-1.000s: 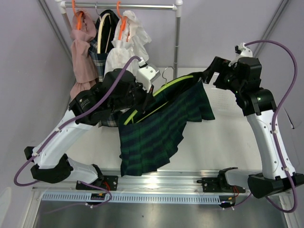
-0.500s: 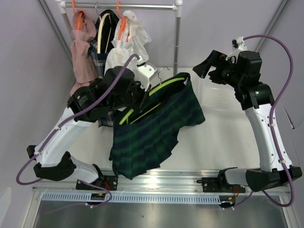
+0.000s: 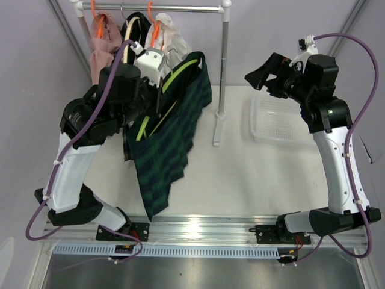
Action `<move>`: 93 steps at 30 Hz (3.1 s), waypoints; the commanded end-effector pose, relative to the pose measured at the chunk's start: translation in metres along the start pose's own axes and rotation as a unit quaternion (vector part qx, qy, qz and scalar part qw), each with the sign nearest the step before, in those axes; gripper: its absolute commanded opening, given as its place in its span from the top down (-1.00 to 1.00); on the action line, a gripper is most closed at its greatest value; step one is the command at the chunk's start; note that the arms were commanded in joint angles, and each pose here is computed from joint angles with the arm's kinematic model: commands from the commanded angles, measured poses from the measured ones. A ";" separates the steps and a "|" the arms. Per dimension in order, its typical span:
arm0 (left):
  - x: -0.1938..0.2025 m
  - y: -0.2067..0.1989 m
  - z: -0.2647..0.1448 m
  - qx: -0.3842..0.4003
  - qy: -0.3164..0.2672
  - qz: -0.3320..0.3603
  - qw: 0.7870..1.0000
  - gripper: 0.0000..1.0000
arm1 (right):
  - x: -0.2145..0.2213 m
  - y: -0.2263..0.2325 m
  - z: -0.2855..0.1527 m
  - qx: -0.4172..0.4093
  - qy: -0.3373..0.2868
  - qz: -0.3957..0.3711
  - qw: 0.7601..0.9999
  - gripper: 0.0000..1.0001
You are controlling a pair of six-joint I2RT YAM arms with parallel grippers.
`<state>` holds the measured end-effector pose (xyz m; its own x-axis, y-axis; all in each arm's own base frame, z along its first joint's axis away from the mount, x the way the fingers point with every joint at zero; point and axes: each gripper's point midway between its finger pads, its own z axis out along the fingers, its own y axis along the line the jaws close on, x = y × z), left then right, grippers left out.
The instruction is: Place the skirt on the hanger
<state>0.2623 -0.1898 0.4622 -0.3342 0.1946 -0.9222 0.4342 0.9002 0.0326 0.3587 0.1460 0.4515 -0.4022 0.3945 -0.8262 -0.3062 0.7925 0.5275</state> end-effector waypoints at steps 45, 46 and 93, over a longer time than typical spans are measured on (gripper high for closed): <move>-0.188 0.074 0.136 -0.088 -0.335 -0.075 0.935 1.00 | 0.012 -0.011 0.015 -0.010 0.006 -0.028 1.000 -0.93; -0.184 0.075 0.143 -0.089 -0.327 -0.074 0.938 1.00 | 0.012 -0.010 0.014 -0.012 0.005 -0.029 1.000 -0.93; -0.127 0.014 0.027 0.102 -0.283 -0.060 0.952 -0.34 | 0.041 -0.017 -0.014 -0.016 -0.006 -0.021 1.000 -0.99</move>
<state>0.3630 -0.2031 0.5944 0.1768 -0.1753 -0.9685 0.4921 0.8679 -0.0673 0.3486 0.1450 0.3905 -0.4490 0.3506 -0.8219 -0.3027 0.8058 0.5091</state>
